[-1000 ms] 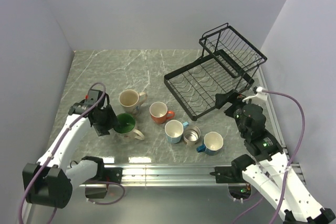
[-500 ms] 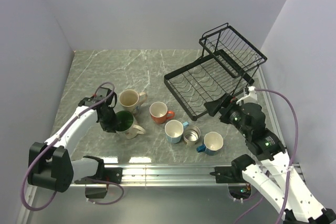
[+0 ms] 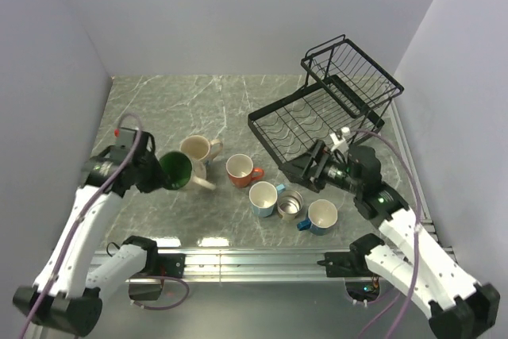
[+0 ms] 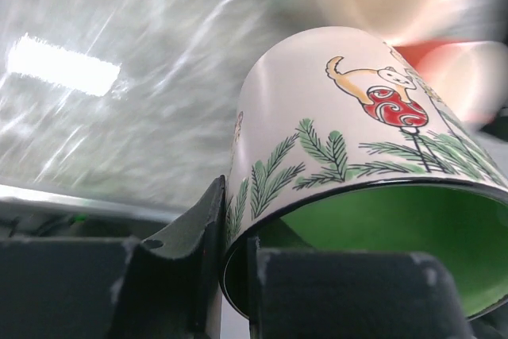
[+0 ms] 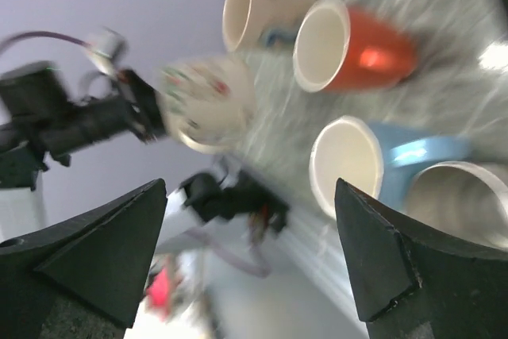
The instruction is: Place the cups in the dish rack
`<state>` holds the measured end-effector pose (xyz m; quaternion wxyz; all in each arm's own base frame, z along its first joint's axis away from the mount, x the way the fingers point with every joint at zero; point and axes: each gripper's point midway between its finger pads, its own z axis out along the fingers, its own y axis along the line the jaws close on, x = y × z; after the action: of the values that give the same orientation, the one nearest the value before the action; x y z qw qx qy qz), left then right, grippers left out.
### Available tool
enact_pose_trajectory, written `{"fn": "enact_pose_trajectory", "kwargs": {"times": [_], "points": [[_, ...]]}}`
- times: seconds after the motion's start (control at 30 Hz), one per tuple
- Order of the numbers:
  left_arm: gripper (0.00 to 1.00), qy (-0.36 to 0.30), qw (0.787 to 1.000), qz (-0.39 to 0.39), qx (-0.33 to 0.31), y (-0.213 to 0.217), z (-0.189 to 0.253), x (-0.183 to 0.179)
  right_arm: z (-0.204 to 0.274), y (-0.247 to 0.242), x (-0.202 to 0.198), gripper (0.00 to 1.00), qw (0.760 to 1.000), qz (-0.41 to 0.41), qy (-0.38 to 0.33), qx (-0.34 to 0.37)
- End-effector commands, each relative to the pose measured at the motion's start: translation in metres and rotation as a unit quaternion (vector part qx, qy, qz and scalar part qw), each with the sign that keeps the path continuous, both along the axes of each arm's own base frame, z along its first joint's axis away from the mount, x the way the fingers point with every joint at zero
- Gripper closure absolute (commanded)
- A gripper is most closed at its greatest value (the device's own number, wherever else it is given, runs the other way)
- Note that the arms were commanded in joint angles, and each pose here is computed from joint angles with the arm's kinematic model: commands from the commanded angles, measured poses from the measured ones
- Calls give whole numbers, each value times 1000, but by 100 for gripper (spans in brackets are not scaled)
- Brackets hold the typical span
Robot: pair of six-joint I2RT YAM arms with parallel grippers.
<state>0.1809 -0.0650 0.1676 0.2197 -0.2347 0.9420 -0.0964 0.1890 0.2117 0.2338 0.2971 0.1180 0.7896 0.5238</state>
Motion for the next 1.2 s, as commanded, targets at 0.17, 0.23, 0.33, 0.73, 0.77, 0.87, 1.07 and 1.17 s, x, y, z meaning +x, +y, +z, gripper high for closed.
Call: {"fn": "enact_pose_trajectory", "kwargs": {"times": [0.17,0.23,0.33,0.73,0.77,0.87,1.07,1.17], "points": [[100,-309,936,-90,-146,-47,173,27,128,69,-23,8,966,198,2,166],[100,-374,904,-113,-171,-57,205,33,135,85,-27,8,961,219,14,168],[100,-414,878,-142,-195,-69,227,39,155,102,-29,8,949,250,21,193],[100,-467,829,-179,-252,-91,267,48,178,145,-33,11,916,305,31,259],[100,-466,828,-181,-255,-92,267,48,179,148,-31,12,915,304,32,265],[100,-461,828,-186,-260,-94,263,48,187,152,-25,13,908,302,33,288],[100,-460,828,-185,-262,-95,258,48,200,164,-20,35,900,319,32,297],[100,-462,829,-178,-260,-93,257,52,198,170,-16,59,900,320,38,295]]}}
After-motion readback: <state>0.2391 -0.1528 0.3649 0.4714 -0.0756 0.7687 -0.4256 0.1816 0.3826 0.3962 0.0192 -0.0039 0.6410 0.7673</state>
